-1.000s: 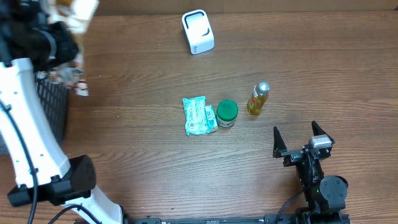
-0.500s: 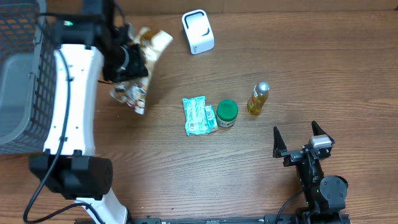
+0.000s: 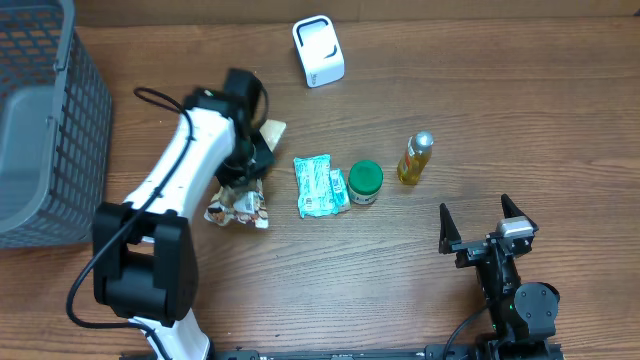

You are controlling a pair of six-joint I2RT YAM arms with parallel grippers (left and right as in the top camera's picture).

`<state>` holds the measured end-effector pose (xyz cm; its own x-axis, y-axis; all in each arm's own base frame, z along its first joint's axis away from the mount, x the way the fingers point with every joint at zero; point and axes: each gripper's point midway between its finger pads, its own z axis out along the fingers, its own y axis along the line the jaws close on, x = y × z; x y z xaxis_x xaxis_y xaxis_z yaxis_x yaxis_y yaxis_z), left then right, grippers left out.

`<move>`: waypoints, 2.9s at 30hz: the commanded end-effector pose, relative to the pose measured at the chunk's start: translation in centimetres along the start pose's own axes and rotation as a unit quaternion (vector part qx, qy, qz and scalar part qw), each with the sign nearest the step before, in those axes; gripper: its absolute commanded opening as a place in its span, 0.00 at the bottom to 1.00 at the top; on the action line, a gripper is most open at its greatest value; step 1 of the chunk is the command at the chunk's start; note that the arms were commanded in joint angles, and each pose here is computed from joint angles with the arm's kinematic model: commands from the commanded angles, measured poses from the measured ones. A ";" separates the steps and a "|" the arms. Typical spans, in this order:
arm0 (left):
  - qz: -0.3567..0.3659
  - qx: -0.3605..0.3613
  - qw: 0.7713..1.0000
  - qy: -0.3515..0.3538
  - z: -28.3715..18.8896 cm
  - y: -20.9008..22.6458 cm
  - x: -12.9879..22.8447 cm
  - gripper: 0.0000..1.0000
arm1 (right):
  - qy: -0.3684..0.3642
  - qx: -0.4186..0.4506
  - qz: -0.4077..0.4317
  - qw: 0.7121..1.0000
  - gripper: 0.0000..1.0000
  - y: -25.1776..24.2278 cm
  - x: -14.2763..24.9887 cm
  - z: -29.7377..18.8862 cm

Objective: Scan the item barcode
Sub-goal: 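Carry the snack bag to the table left of the wipes pack, then lower the snack bag onto the table and open the left gripper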

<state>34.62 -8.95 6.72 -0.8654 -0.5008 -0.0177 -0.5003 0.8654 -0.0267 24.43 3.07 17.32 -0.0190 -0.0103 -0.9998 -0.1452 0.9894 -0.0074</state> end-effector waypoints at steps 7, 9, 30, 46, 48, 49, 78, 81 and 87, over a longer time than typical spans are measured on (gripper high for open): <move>-0.037 0.002 0.998 -0.052 3.0 -1.5 0.5 0.13 | 0.000 0.001 -0.001 1.000 1.00 0.0 0.3 0.0; -0.031 0.004 0.998 -0.052 3.0 -1.6 0.5 0.17 | 0.000 0.001 -0.001 1.000 1.00 0.0 0.3 0.0; 0.172 0.101 0.979 0.033 -2.7 -4.0 1.3 0.94 | 0.000 0.001 -0.001 1.000 1.00 0.0 0.3 0.0; 0.189 0.035 0.981 0.042 1.8 -1.5 3.5 0.60 | 0.000 0.001 -0.001 1.000 1.00 0.0 0.3 0.0; 0.183 0.019 0.982 0.042 2.5 -0.8 3.6 0.59 | 0.000 0.001 0.000 1.000 1.00 0.0 0.3 0.0; 0.180 0.009 0.983 0.038 2.8 -0.4 3.6 0.59 | 0.000 0.001 -0.001 1.000 1.00 0.0 0.3 0.0; 0.213 0.035 0.977 0.002 -0.6 -1.9 0.6 0.64 | 0.000 0.001 -0.001 1.000 1.00 0.0 0.3 0.0; 0.214 0.022 0.977 -0.002 -0.6 -0.7 -0.3 0.66 | 0.000 0.001 -0.001 1.000 1.00 0.0 0.3 0.0; 0.181 0.003 0.983 -0.007 -0.6 2.7 -2.9 0.73 | 0.000 0.001 -0.001 1.000 1.00 0.0 0.3 0.0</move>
<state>34.97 -7.66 7.12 -0.9864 -0.1630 -0.0225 -0.1615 0.9852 -0.0566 24.43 3.09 17.32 -0.0193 -0.0107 -0.9998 -0.1459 0.9893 -0.0077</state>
